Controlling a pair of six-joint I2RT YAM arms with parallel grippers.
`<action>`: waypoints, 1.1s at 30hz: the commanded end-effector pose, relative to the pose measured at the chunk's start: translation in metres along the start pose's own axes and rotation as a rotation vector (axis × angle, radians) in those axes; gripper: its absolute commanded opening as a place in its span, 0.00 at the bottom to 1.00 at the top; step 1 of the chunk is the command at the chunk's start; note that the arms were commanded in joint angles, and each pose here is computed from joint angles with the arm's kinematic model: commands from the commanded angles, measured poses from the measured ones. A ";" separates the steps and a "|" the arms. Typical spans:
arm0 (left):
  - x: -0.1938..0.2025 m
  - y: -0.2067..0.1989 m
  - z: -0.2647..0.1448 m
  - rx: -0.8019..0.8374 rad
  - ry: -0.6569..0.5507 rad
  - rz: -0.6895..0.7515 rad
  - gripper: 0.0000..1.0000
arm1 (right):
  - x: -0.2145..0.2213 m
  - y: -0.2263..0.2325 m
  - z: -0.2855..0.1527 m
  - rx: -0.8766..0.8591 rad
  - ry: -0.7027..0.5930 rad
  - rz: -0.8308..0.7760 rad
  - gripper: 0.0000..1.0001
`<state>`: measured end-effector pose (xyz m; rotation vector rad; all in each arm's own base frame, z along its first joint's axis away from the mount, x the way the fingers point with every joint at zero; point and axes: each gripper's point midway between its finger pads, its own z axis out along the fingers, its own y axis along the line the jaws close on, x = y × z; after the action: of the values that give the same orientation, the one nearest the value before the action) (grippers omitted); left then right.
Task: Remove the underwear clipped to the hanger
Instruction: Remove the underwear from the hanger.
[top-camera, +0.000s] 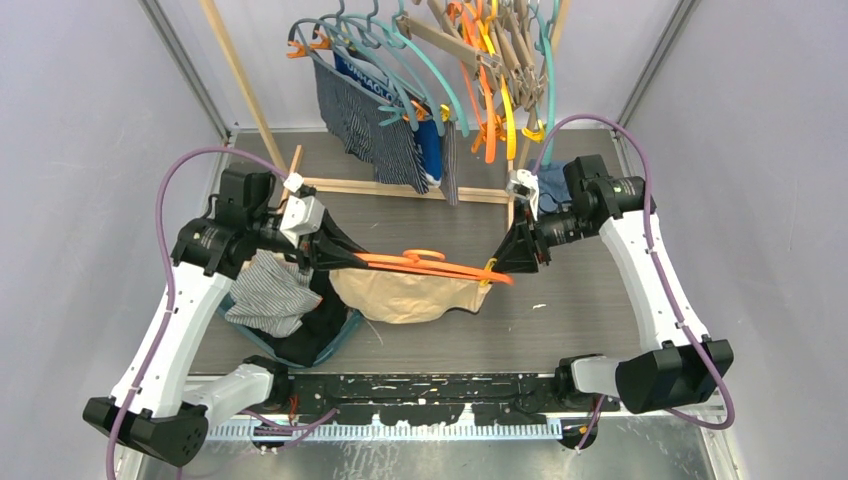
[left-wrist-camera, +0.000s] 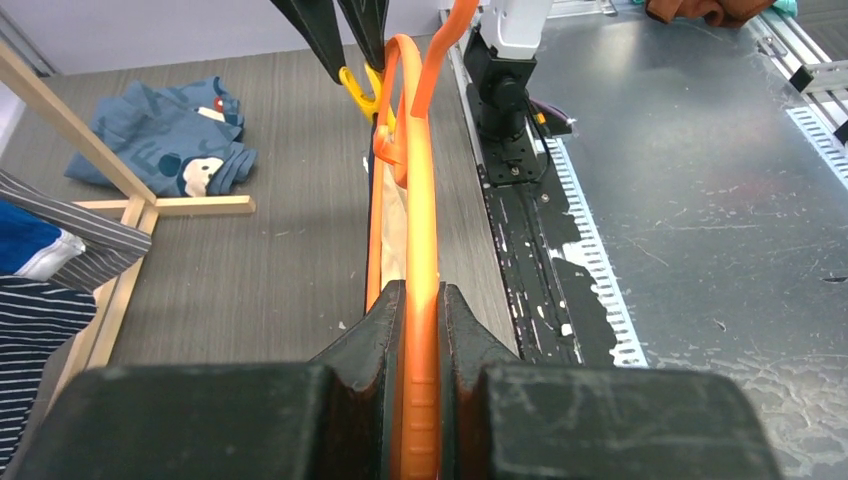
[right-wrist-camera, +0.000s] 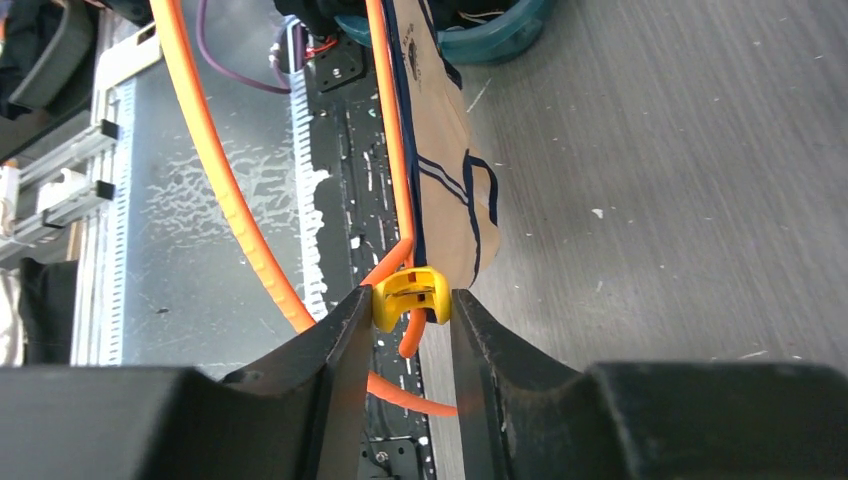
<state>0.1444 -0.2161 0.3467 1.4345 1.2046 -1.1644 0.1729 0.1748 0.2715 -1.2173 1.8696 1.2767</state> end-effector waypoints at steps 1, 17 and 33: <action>-0.021 0.015 0.003 0.003 -0.052 0.094 0.00 | -0.013 0.005 -0.011 0.063 0.011 -0.047 0.33; -0.038 0.032 0.010 -0.003 -0.110 0.034 0.00 | -0.015 0.001 -0.023 0.186 0.043 -0.087 0.31; -0.026 0.050 0.014 -0.090 -0.090 -0.028 0.00 | -0.078 0.007 -0.065 0.436 -0.023 -0.170 0.93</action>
<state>0.1744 -0.2373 0.3604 1.3104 1.2492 -1.2815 0.2063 0.1476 0.3223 -1.1391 1.9319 0.8246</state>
